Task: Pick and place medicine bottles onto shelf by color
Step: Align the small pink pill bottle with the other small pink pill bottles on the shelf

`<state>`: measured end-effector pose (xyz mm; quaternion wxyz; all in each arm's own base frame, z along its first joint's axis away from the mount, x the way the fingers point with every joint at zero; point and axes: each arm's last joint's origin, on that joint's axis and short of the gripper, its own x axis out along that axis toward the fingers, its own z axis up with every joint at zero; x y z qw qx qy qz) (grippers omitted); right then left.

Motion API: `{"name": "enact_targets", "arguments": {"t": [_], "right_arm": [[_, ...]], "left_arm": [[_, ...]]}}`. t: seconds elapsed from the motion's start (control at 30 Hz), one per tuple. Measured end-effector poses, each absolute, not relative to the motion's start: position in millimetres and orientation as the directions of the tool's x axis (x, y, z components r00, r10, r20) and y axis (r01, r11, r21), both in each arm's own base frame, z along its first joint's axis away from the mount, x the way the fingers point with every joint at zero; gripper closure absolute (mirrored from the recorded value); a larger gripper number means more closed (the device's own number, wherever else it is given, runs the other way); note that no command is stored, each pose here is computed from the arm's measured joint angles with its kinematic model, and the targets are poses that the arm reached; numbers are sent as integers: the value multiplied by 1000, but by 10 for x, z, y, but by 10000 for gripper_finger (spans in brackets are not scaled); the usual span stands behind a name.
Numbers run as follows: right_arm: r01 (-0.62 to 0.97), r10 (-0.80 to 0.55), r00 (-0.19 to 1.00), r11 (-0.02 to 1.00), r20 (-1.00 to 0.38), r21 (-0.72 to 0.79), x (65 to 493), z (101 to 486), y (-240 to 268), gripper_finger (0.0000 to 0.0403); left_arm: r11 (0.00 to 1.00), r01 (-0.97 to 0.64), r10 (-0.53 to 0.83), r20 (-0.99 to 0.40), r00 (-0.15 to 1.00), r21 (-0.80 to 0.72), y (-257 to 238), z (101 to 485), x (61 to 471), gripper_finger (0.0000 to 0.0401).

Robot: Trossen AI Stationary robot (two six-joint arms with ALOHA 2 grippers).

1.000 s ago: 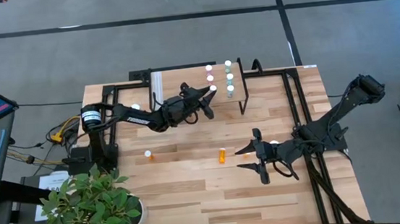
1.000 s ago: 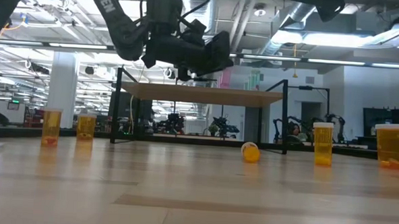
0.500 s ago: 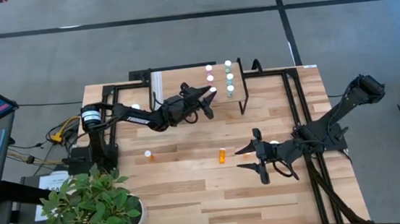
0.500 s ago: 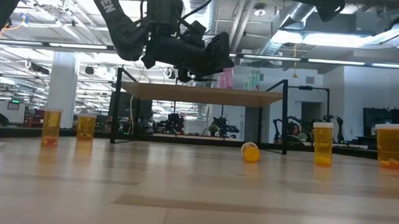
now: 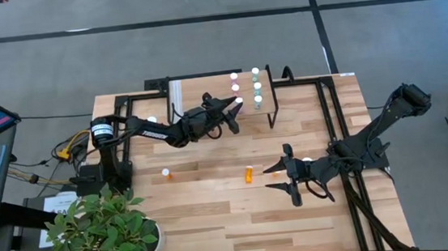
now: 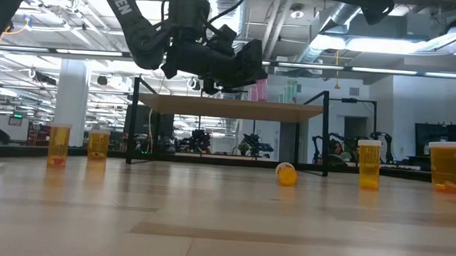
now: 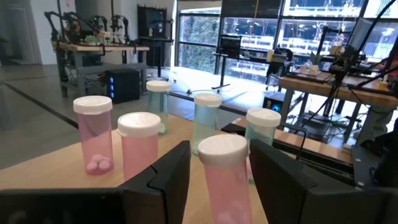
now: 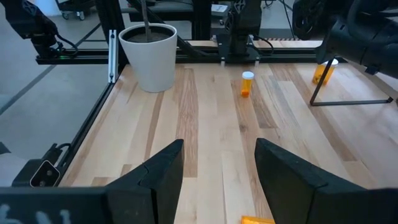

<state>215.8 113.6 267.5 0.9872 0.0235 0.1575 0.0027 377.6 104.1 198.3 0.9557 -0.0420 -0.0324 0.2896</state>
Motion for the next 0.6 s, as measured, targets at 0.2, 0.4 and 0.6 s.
{"name": "enact_targets", "arguments": {"t": [0.2,0.4,0.6], "right_arm": [[2,13,950,999,-311,47,2158,2674,1136,186],[2,13,950,999,-311,47,2158,2674,1136,186],[2,13,950,999,-311,47,2158,2674,1136,186]], "left_arm": [[831,-549,553,34,832,-86,1040,1978,3776,248],[847,-527,530,24,848,-75,1028,1970,3782,248],[850,-521,524,25,851,-74,1026,1970,3783,248]]}}
